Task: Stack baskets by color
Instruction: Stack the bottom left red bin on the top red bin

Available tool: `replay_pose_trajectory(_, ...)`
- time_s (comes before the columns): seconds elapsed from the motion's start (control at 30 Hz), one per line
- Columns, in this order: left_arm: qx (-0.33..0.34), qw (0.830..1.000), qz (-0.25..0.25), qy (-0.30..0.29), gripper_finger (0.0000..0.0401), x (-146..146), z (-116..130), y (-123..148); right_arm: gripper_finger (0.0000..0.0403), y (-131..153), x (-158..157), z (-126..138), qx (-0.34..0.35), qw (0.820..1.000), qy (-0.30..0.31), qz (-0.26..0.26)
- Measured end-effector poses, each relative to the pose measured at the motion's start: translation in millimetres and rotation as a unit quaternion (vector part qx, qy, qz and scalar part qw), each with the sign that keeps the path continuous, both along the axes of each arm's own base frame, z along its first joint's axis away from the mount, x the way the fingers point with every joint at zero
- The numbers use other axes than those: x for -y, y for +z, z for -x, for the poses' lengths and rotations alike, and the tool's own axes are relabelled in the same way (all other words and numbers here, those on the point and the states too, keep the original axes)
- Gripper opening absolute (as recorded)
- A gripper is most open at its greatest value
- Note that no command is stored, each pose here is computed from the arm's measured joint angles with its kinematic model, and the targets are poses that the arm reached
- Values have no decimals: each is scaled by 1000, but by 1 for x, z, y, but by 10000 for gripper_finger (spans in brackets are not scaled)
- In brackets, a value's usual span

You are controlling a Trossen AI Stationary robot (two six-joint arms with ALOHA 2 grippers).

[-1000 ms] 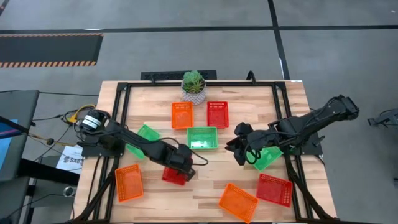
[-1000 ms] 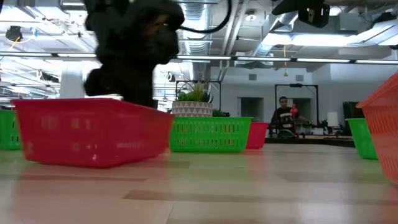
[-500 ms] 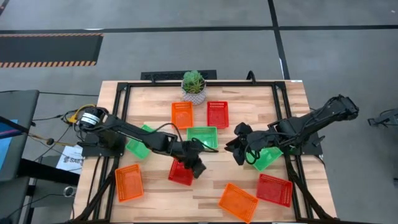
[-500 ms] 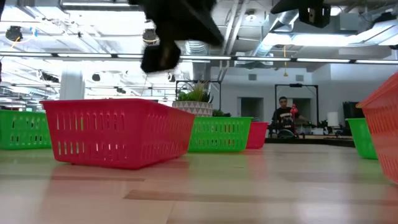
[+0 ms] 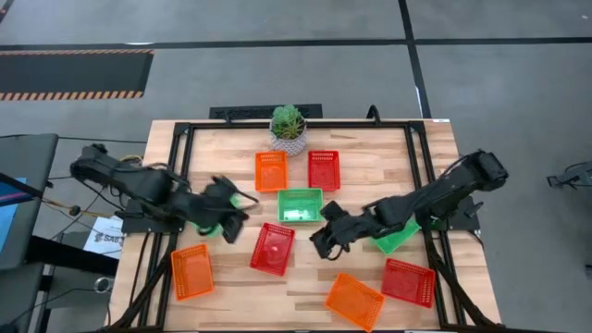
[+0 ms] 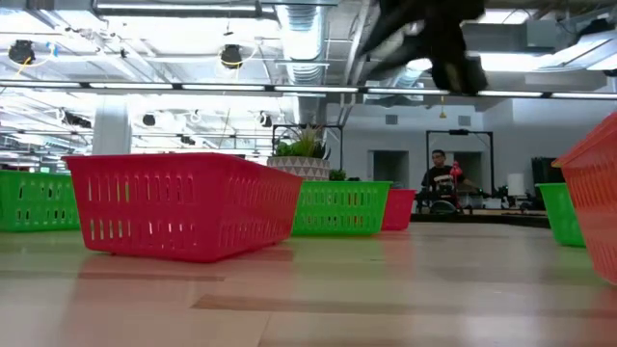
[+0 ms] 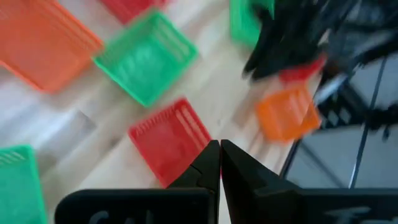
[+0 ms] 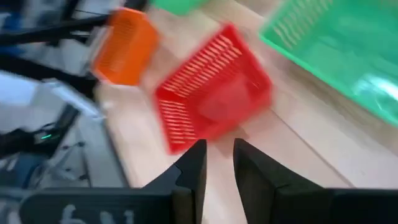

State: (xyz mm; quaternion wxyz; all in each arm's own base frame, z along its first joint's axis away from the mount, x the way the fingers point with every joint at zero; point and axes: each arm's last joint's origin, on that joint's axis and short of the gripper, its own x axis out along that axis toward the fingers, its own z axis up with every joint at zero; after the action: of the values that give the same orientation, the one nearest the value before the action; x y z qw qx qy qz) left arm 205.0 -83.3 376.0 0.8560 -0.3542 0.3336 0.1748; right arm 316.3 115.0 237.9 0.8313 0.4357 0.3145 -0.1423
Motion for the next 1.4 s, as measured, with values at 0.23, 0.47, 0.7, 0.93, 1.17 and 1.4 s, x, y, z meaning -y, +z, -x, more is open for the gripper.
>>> replay_pose_trajectory(0.23, 42, 999, -3, 9, 0, -11, 30, 17, 72, -31, -14, -41, -35, 999, -30, -22)
replay_pose_trajectory(0.47, 39, 999, -10, 4, 0, -14, 37, 19, 97, -44, -21, -70, -82, 996, -20, -28)
replay_pose_trajectory(0.7, 23, 999, -26, -22, 0, -13, 37, 17, 197, -59, -21, -84, -130, 989, -49, -51)
replay_pose_trajectory(0.93, 24, 999, -29, -21, 0, -14, 37, 17, 228, -63, -15, -87, -131, 983, -108, -71)
replay_pose_trajectory(1.17, 27, 999, -39, -14, 0, -14, 37, 17, 205, -64, -7, -89, -131, 981, -122, -74)
replay_pose_trajectory(1.4, 27, 998, -46, -18, 0, -14, 37, 17, 186, -63, -3, -93, -119, 982, -122, -76)
